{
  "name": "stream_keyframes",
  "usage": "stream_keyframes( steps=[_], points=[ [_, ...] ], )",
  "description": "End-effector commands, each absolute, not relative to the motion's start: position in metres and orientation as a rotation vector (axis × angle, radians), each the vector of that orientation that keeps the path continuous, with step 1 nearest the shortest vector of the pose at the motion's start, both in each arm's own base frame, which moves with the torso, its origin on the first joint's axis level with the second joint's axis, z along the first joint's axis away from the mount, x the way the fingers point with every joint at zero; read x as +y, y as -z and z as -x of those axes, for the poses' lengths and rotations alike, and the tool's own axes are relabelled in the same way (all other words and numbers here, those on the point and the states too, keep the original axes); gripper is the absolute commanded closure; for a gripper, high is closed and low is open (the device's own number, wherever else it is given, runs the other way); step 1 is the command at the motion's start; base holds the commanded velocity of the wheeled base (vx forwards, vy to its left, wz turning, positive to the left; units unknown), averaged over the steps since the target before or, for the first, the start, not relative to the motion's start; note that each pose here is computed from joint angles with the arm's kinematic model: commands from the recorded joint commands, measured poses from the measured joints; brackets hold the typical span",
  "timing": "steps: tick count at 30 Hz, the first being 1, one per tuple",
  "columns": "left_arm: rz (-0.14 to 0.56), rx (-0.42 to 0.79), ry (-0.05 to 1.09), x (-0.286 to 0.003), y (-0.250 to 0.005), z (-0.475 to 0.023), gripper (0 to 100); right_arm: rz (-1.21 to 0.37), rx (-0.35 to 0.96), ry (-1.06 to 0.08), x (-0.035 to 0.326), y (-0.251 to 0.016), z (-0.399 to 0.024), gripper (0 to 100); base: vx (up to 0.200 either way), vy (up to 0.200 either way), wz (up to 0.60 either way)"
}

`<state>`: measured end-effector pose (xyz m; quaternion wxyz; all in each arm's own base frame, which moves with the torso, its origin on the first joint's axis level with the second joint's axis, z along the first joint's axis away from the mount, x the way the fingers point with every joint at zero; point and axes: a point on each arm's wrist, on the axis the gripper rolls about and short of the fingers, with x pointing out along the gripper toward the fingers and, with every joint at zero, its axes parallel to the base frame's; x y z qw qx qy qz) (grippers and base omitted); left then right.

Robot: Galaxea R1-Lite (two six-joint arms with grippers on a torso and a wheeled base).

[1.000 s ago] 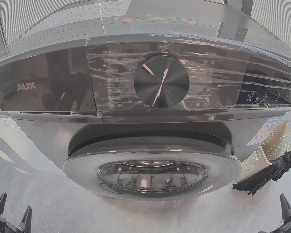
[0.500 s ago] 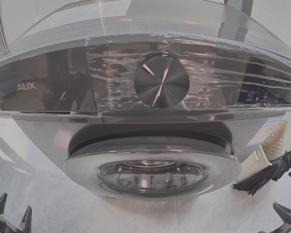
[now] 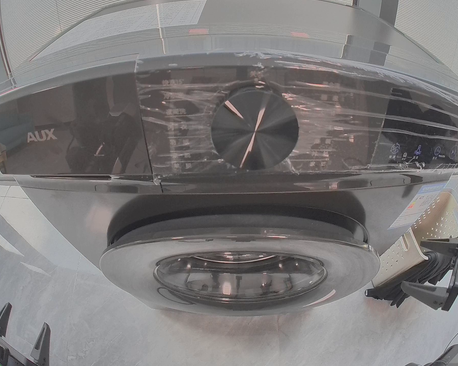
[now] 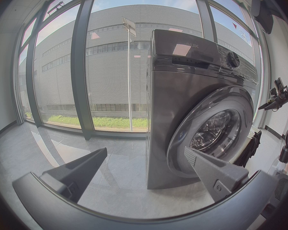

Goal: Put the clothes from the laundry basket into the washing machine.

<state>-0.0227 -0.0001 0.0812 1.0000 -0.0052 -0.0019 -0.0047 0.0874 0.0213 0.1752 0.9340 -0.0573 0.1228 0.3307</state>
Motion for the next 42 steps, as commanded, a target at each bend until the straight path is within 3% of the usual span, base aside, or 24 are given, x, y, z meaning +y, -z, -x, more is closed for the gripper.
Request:
stream_keyframes(
  steps=[1, 29, 42],
  points=[
    [0.011, -0.006, 0.009, 0.000, -0.076, 0.023, 0, 0.071, 0.345, -0.697, 0.035, -0.170, -0.123, 0, 0.000, 0.000, 0.00],
    [0.009, -0.006, 0.011, 0.000, -0.076, 0.023, 0, 0.049, 0.430, -0.707, 0.066, -0.162, -0.144, 0, 0.000, 0.000, 0.00],
    [0.011, -0.006, 0.011, 0.000, -0.076, 0.023, 0, -0.148, 0.498, -0.596, 0.089, -0.167, -0.139, 0, 0.000, 0.000, 0.00]
  ],
)
